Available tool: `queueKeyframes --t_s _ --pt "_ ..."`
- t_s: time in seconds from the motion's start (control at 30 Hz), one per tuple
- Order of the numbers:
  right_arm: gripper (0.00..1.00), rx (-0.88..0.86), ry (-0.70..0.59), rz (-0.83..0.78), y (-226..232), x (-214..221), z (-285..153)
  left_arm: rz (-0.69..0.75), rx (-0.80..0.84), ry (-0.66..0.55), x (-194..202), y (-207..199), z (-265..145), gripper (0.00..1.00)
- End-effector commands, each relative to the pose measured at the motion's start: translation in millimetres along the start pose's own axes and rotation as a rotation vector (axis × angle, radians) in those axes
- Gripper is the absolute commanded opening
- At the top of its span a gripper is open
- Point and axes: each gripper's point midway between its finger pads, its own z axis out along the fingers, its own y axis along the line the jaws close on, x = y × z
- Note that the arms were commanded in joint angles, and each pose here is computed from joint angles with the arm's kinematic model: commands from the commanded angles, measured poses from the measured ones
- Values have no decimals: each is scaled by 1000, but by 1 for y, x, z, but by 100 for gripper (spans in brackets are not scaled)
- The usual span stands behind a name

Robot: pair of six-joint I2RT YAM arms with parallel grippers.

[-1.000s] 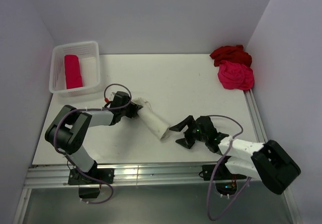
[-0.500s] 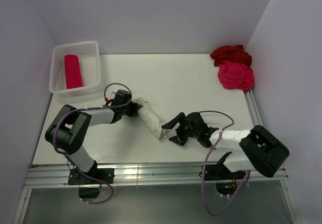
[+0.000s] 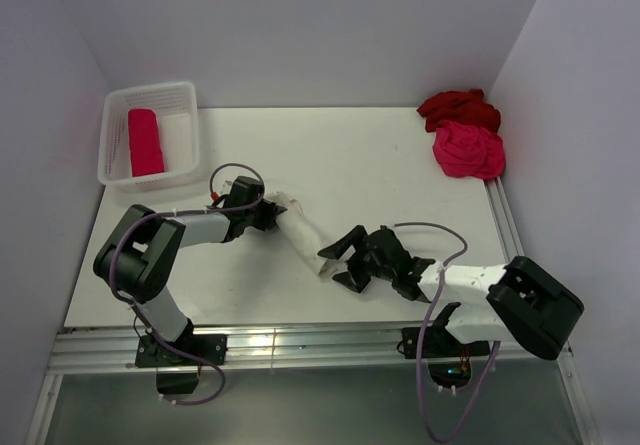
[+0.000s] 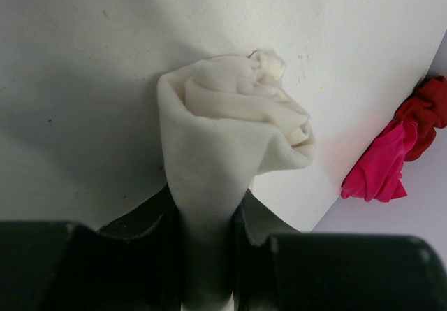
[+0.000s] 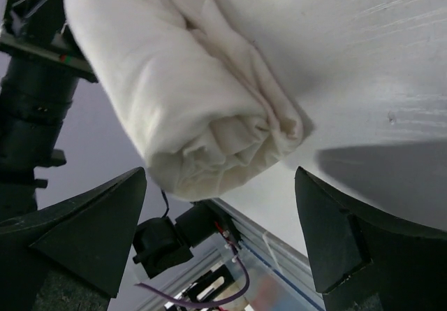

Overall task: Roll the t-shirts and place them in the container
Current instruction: Roll the tshirt

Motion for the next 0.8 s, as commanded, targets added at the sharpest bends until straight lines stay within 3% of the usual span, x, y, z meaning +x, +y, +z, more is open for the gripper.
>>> queueKeyframes --t_s 0.0,0.2,0.5,0.7,0.77 --pt "94 2 -21 -2 10 -2 8 -14 -12 14 4 -3 -1 0" --pt "92 43 -47 38 -4 -8 18 -14 -10 16 5 -1 -3 0" --pt "75 72 -50 50 -23 -8 32 -20 -15 16 5 2 -7 0" --pt "53 111 -75 31 -35 -12 35 -20 -15 16 5 2 -8 0" --pt "35 104 -71 20 -33 -11 35 -18 -10 16 5 1 -9 0"
